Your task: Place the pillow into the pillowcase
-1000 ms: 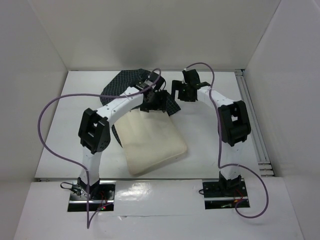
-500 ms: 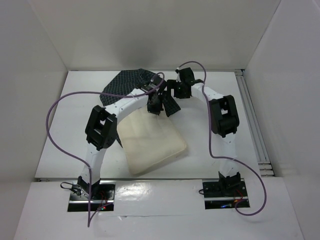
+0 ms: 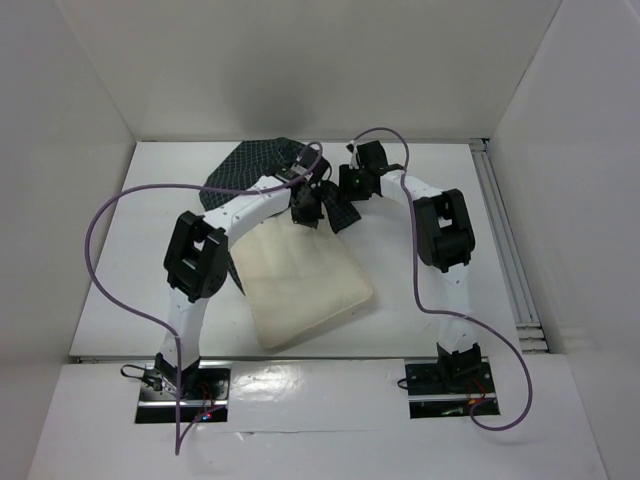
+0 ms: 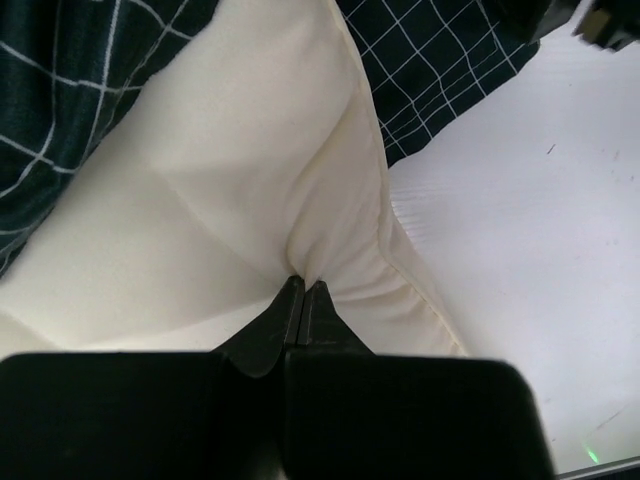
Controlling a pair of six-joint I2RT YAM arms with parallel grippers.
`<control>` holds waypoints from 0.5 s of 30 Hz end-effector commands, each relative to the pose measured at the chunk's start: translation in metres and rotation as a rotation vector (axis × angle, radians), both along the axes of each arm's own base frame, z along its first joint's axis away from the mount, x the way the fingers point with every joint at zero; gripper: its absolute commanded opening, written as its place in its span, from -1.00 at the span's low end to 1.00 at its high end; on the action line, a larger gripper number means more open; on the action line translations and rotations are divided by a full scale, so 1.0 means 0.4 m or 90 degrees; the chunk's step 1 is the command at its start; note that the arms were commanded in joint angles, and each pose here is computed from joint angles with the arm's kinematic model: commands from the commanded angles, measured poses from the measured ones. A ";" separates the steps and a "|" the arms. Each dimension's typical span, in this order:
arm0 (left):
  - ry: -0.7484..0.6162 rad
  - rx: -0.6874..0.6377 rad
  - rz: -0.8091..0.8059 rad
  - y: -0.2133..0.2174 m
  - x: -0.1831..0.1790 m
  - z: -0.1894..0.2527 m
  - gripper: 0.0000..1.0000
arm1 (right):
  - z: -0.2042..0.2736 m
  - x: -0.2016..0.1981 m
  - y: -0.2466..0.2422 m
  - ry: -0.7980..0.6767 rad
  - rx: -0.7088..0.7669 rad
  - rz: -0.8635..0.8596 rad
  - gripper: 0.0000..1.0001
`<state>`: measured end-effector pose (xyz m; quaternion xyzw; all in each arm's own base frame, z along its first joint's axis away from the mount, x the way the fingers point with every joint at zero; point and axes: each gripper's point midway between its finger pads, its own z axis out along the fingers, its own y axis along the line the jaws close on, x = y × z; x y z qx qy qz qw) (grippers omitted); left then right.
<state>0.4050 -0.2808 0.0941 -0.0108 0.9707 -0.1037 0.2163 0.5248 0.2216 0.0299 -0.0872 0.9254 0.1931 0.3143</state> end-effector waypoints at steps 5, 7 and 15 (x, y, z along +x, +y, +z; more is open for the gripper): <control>-0.104 -0.051 0.065 0.046 0.045 0.181 -1.00 | 0.061 -0.057 0.068 0.001 0.075 0.077 -1.00; -0.123 -0.053 0.083 0.065 0.052 0.212 -1.00 | 0.085 -0.089 0.093 0.009 0.102 0.100 -1.00; -0.221 -0.026 0.200 0.205 0.058 0.383 -1.00 | 0.281 -0.360 0.217 0.006 0.148 0.250 -1.00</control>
